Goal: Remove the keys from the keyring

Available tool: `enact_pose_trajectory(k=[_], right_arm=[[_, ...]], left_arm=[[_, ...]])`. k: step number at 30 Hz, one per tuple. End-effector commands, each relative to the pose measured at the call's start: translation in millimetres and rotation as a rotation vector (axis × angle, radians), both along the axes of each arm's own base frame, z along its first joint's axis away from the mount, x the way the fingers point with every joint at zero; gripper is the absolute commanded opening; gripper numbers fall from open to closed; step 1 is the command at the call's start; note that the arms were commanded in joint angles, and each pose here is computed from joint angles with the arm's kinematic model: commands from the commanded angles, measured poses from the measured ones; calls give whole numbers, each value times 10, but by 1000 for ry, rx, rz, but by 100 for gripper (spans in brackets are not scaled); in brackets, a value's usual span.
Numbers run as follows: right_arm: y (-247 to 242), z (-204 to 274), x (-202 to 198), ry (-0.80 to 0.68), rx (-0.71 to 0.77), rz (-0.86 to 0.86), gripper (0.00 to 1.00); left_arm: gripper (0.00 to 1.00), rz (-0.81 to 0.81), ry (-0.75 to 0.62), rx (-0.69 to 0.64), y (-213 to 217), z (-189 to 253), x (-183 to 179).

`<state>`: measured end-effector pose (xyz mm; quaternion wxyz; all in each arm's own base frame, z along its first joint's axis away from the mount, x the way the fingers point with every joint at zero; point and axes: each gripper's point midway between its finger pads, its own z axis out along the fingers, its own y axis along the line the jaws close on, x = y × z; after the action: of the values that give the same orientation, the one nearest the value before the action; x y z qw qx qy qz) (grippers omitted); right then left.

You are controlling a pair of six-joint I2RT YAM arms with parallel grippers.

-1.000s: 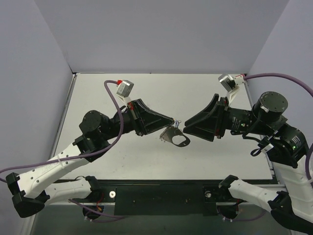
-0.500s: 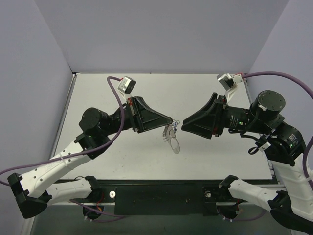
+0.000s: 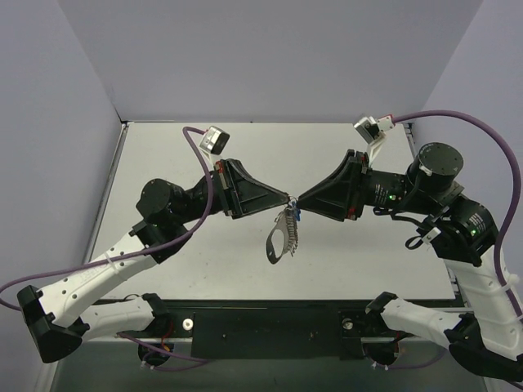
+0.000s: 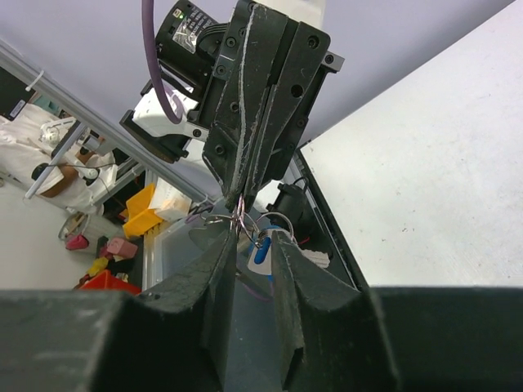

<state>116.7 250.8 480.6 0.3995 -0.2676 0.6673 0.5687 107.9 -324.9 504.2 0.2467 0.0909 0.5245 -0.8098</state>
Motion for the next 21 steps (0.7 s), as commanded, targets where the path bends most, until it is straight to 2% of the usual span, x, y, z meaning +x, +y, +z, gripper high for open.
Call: enact_pose_trajectory(k=[1,4,7,14,21], right_arm=[[15,189,9,-63,53,6,16],[21,178,4,-59,53,12,5],[21,184,-3,-60,61,14,0],[26,210,34,-36,103,-12,0],[53,293,193,9,237,-89,0]], left_arm=[[0,-19,-60,-81,117,225,-108],[0,-17,-59,-82,117,228,-100],[0,-15,-59,-88,124,238,-94],[0,23,-34,-108,135,197,-17],[0,168,-5,-97,200,172,177]])
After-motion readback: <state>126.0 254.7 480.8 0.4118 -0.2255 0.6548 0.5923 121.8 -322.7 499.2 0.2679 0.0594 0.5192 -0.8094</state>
